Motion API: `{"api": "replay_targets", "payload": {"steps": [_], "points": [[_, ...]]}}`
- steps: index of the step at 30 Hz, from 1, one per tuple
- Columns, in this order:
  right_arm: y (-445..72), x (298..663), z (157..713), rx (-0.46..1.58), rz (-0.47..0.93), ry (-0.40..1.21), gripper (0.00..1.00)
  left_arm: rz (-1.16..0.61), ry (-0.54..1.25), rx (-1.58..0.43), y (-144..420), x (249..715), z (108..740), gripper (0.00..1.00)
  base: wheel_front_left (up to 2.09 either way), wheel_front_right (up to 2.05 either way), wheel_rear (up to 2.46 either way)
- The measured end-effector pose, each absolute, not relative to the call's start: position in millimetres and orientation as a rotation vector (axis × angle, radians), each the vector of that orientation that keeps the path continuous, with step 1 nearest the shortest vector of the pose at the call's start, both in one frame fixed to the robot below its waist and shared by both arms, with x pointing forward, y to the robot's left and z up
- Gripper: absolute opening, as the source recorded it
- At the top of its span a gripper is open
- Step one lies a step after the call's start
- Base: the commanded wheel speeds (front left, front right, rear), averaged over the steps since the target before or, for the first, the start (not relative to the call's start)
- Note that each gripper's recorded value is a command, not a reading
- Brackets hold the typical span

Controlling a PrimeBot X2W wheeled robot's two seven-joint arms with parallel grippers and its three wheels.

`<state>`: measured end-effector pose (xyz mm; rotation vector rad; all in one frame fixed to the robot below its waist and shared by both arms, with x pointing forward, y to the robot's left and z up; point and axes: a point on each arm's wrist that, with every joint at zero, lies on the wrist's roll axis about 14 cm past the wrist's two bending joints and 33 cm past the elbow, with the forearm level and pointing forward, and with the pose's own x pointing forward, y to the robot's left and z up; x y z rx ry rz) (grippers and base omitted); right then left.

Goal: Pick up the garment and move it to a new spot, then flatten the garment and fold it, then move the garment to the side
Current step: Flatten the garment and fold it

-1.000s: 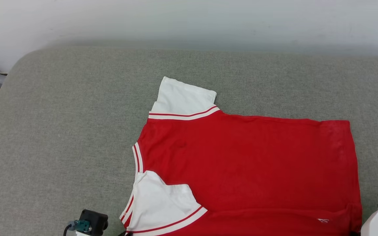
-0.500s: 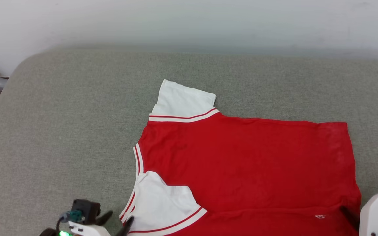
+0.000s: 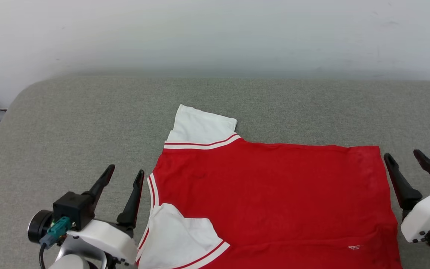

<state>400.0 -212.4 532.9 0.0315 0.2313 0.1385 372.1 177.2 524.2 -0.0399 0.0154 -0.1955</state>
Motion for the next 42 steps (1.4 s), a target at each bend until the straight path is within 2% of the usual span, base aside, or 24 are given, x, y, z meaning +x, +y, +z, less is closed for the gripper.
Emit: {"api": "replay_targets", "payload": {"steps": [6, 11, 20, 27, 34, 42], "points": [[-202, 402, 549, 0.091, 0.124, 0.027, 1.0, -0.151, -0.159, -0.066, 171, 386, 565, 1.0, 0.0, 0.0, 0.0], [-198, 399, 543, 0.139, 0.1, -0.068, 1.0, -0.114, -0.194, -0.083, 171, 384, 564, 1.0, 0.0, 0.0, 0.0], [-195, 393, 516, 0.129, 0.084, -0.08, 1.0, -0.133, -0.145, -0.102, 166, 382, 536, 1.0, 0.0, 0.0, 0.0], [-188, 402, 513, 0.149, 0.082, -0.087, 1.0, -0.203, -0.073, -0.072, 160, 392, 509, 1.0, 0.0, 0.0, 0.0], [-199, 411, 510, 0.151, 0.042, -0.089, 1.0, -0.318, -0.012, 0.05, 158, 453, 509, 1.0, 0.0, 0.0, 0.0], [-206, 429, 497, 0.145, 0.01, -0.062, 1.0, -0.445, 0.26, 0.119, 138, 541, 507, 1.0, 0.0, 0.0, 0.0]]}}
